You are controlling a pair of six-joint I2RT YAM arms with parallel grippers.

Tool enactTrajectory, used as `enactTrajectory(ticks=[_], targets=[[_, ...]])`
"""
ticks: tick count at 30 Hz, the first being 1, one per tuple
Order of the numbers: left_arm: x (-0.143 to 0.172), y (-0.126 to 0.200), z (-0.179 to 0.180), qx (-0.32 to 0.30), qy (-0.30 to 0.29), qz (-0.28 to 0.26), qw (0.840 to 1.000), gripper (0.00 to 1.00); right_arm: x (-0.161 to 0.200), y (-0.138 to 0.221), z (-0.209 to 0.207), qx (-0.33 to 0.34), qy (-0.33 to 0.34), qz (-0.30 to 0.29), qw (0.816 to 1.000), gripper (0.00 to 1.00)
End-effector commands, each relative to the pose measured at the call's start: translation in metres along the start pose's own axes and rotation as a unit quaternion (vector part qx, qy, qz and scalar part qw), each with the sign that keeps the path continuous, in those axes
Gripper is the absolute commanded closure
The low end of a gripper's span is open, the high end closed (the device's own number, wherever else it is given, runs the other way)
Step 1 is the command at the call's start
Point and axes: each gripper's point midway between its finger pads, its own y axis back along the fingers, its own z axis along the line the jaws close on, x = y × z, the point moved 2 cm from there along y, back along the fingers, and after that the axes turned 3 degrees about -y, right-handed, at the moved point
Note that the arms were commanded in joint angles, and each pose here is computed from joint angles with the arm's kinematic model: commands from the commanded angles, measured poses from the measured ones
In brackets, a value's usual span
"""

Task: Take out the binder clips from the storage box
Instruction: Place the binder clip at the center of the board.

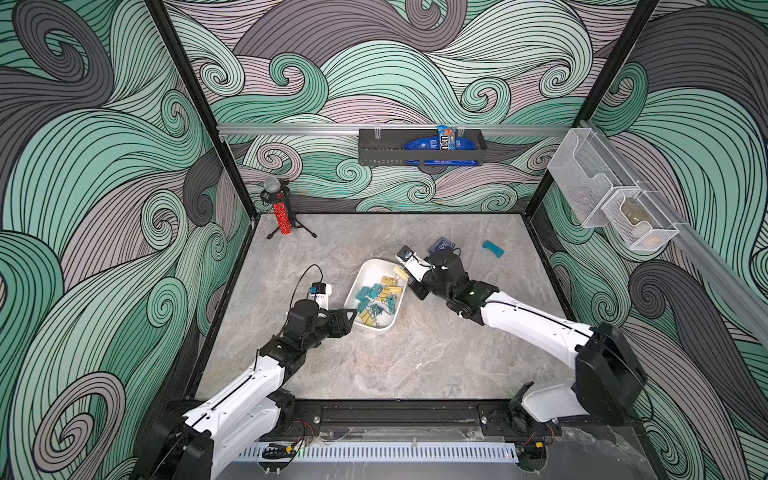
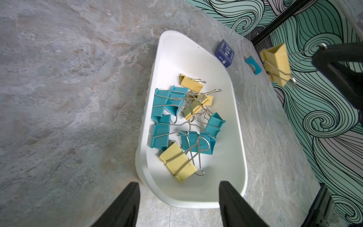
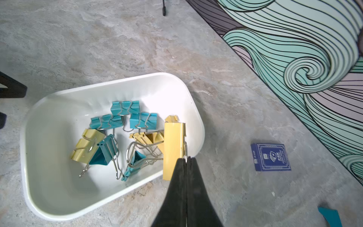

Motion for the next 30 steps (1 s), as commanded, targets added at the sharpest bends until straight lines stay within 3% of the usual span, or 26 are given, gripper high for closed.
enactTrajectory(ticks=[1, 9, 22, 30], targets=[[-0.013, 0.003, -0.005, -0.006, -0.015, -0.010, 1.000, 0.32, 0.007, 0.019, -0.019, 0.044, -0.028, -0.009, 0.999, 1.00], [-0.013, -0.001, -0.004, -0.010, -0.014, -0.008, 1.000, 0.31, 0.062, 0.025, -0.029, 0.078, -0.040, 0.038, 0.995, 1.00], [-0.017, 0.001, 0.000, -0.023, 0.012, -0.020, 0.999, 0.31, 0.087, -0.010, -0.030, 0.082, -0.048, 0.082, 0.992, 1.00], [-0.033, 0.009, 0.006, -0.049, 0.005, -0.066, 0.997, 0.31, 0.091, -0.037, -0.030, 0.085, -0.043, 0.096, 0.991, 1.00]])
